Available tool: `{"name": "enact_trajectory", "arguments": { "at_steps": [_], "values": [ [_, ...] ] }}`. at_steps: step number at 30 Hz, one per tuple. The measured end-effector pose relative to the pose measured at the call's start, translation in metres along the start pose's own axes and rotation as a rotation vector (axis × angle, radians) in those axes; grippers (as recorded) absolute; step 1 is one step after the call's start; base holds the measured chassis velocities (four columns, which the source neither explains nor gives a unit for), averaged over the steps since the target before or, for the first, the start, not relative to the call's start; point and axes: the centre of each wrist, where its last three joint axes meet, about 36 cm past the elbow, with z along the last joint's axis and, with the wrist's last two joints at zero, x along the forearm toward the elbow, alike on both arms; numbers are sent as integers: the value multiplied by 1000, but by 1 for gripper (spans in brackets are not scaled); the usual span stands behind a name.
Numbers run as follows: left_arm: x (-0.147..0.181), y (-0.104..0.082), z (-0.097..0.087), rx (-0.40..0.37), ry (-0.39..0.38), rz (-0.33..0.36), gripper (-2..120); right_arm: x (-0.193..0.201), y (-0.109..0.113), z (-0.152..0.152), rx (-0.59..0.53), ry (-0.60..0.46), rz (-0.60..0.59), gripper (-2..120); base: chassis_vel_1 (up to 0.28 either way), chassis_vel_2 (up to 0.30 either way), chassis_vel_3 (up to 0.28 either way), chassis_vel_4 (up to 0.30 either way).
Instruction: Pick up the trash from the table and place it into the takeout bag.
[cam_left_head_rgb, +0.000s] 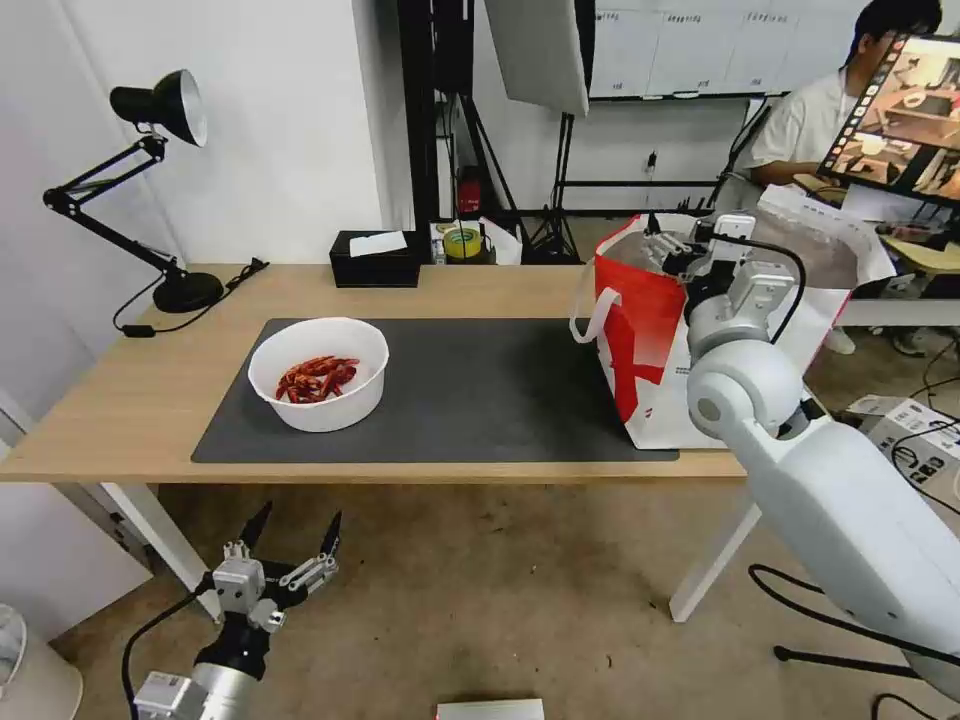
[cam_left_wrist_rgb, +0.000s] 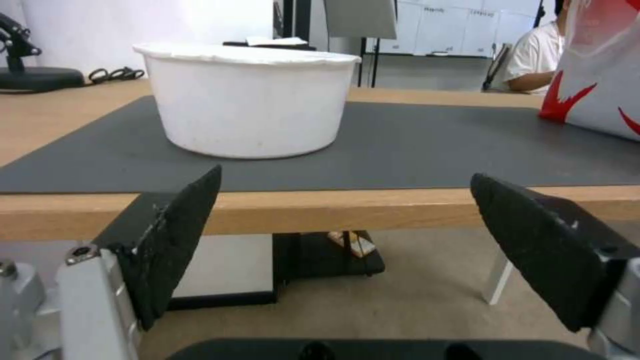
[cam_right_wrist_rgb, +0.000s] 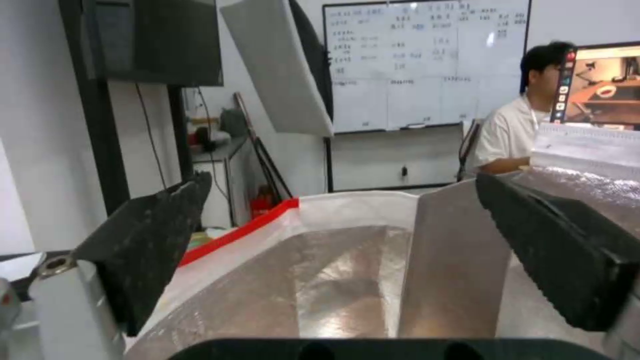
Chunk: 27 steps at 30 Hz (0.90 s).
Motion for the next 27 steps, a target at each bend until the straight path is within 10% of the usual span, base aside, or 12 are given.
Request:
{"name": "enact_trajectory", "arguments": {
  "at_steps": [15,27],
  "values": [
    [-2,2,-9,-4,-22,-2,100,11,-1,-8,-7,-23,-55,100,0,0,0,0],
    [-5,3,-12,1,-37,-8,100,83,-9,5,-133,-78,-454,100,0,0,0,0]
  ]
}}
